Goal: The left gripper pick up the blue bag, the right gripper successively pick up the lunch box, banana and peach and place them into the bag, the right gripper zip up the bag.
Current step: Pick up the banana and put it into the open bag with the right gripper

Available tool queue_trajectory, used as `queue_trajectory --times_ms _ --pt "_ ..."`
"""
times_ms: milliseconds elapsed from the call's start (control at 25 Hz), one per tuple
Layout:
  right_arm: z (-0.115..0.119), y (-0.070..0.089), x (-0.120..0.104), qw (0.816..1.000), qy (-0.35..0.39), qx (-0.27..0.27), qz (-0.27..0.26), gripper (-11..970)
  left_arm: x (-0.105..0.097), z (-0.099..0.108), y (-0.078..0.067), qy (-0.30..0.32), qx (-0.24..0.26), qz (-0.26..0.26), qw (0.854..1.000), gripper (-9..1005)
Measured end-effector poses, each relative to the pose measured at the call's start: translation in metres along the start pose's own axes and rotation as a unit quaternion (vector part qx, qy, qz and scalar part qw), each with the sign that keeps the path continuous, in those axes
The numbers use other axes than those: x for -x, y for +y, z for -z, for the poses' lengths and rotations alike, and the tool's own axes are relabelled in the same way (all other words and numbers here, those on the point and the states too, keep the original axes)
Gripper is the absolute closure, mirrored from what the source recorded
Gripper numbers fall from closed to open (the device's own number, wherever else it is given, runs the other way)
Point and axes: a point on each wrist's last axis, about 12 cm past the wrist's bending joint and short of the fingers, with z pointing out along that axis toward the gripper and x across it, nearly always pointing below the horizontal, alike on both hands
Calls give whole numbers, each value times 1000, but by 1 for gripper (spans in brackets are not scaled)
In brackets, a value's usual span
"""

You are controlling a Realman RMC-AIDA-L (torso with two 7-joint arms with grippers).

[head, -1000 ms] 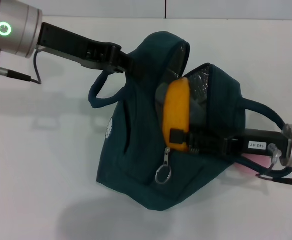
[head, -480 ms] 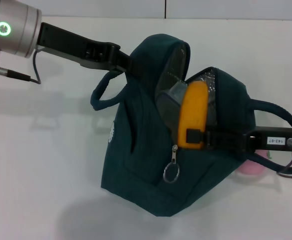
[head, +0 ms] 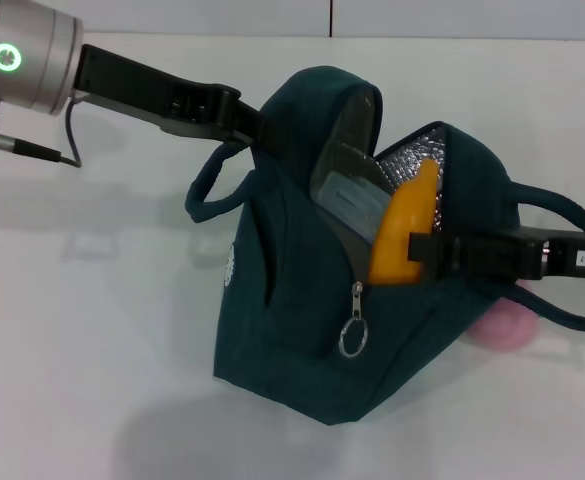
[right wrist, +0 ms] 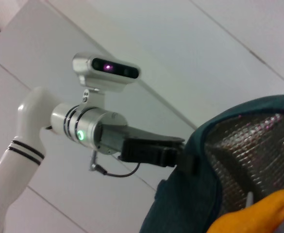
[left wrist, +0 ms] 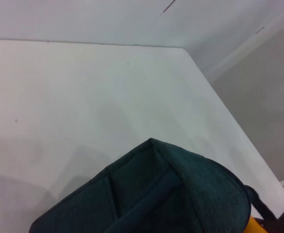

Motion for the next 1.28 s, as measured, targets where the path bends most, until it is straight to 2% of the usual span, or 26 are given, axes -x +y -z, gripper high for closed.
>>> queue_trajectory --times_ms 120,240,440,640,760,920,1160,1280 --pt "2 -1 5 1000 -11 -7 7 415 0 0 0 0 -1 0 1000 923" --pt "12 4 13 999 -37 -7 34 298 0 0 0 0 -1 -1 1000 923" --pt "45 23 27 989 -100 -6 109 299 -2 0 1 0 -2 0 1000 923" --pt "75 45 39 975 -124 -28 185 300 -6 1 3 -1 -2 4 1000 923" --pt "87 53 44 972 -121 -44 196 301 -7 1 4 -2 -2 2 1000 922" --pt "83 46 42 979 -99 -53 173 301 -6 0 2 -2 -4 -1 1000 922" --pt "63 30 40 986 -62 -56 144 302 -6 -1 2 -2 -5 -2 1000 922" --pt "57 28 42 987 -54 -50 140 303 -7 -1 3 -2 -5 1 1000 922"
